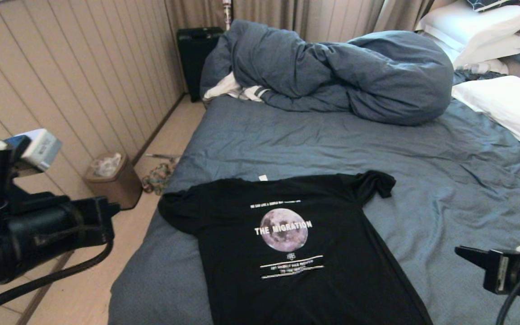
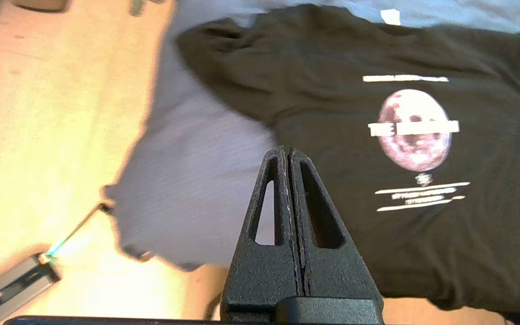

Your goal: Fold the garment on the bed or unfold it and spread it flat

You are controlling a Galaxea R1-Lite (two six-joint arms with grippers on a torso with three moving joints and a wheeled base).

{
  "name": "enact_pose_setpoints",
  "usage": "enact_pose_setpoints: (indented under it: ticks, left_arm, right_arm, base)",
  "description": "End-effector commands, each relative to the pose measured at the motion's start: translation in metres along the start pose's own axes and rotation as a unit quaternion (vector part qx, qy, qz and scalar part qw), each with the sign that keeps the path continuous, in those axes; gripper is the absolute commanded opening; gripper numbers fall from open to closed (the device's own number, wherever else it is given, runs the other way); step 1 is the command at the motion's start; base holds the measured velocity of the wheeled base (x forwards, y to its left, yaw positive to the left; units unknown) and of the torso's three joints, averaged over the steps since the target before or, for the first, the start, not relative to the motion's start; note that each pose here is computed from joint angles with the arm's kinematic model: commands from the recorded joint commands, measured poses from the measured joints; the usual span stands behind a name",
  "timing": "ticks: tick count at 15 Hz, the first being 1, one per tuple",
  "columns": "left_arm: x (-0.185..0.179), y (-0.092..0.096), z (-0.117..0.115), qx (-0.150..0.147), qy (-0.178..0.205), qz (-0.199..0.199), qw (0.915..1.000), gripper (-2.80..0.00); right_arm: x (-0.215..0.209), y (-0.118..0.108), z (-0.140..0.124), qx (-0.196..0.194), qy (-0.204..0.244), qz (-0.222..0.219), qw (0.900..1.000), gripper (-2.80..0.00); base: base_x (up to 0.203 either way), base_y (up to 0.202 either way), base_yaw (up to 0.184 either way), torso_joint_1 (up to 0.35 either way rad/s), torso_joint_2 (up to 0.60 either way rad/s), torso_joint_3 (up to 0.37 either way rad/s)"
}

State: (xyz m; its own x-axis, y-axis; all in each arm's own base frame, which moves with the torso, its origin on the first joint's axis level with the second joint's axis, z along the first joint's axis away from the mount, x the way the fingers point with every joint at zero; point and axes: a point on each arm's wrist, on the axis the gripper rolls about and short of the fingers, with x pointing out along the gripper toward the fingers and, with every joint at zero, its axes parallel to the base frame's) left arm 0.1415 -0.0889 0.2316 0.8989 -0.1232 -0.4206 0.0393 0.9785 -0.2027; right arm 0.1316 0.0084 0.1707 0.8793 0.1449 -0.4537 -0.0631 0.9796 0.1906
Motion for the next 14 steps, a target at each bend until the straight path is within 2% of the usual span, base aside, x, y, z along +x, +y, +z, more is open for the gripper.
enact_pose_setpoints:
  ticks: [1,2,4,6,8,10,11,13,14]
  left_arm:
    - [-0.039,0.025,-0.006,-0.017,-0.03,0.006,0.9994,-2.8]
    - [-0.048,0.035,-0.014,-0.012,-0.021,0.037,0.999,-2.8]
    - [-0.067,0.052,-0.025,-0.031,-0.029,0.084,0.9956,-2.8]
    - [-0.07,0.056,-0.03,-0.035,-0.025,0.1,0.994,-2.8]
    - [-0.088,0.072,-0.038,-0.049,-0.02,0.129,0.9902,-2.8]
    - [-0.126,0.095,-0.055,-0.084,-0.056,0.161,0.9817,-2.8]
    - [-0.141,0.103,-0.066,-0.09,-0.073,0.181,0.9766,-2.8]
    - [-0.156,0.107,-0.086,-0.074,-0.087,0.225,0.9675,-2.8]
    - [-0.153,0.108,-0.098,-0.055,-0.08,0.214,0.972,-2.8]
  right_arm:
    - [-0.034,0.002,-0.003,-0.004,-0.053,-0.002,0.999,-2.8]
    - [-0.046,0.002,-0.009,-0.005,-0.057,-0.011,0.998,-2.8]
    - [-0.073,0.002,-0.026,-0.005,-0.051,-0.022,0.998,-2.8]
    - [-0.083,0.001,-0.037,-0.004,-0.029,-0.031,0.999,-2.8]
    - [-0.097,0.0,-0.049,-0.004,-0.029,-0.042,0.999,-2.8]
    - [-0.117,-0.001,-0.07,-0.005,-0.056,-0.053,0.997,-2.8]
    - [-0.123,-0.002,-0.08,-0.005,-0.059,-0.058,0.997,-2.8]
    - [-0.127,-0.005,-0.096,-0.003,-0.049,-0.067,0.997,-2.8]
    - [-0.127,-0.005,-0.102,-0.004,-0.055,-0.067,0.996,-2.8]
  base:
    - [0.0,0.0,0.0,0.0,0.0,0.0]
    - [0.0,0.0,0.0,0.0,0.0,0.0]
    - [0.0,0.0,0.0,0.0,0.0,0.0]
    - [0.0,0.0,0.0,0.0,0.0,0.0]
    - [0.0,0.0,0.0,0.0,0.0,0.0]
    - [0.0,0.0,0.0,0.0,0.0,0.0]
    - [0.0,0.0,0.0,0.0,0.0,0.0]
    - [0.0,0.0,0.0,0.0,0.0,0.0]
    - [0.0,0.0,0.0,0.0,0.0,0.0]
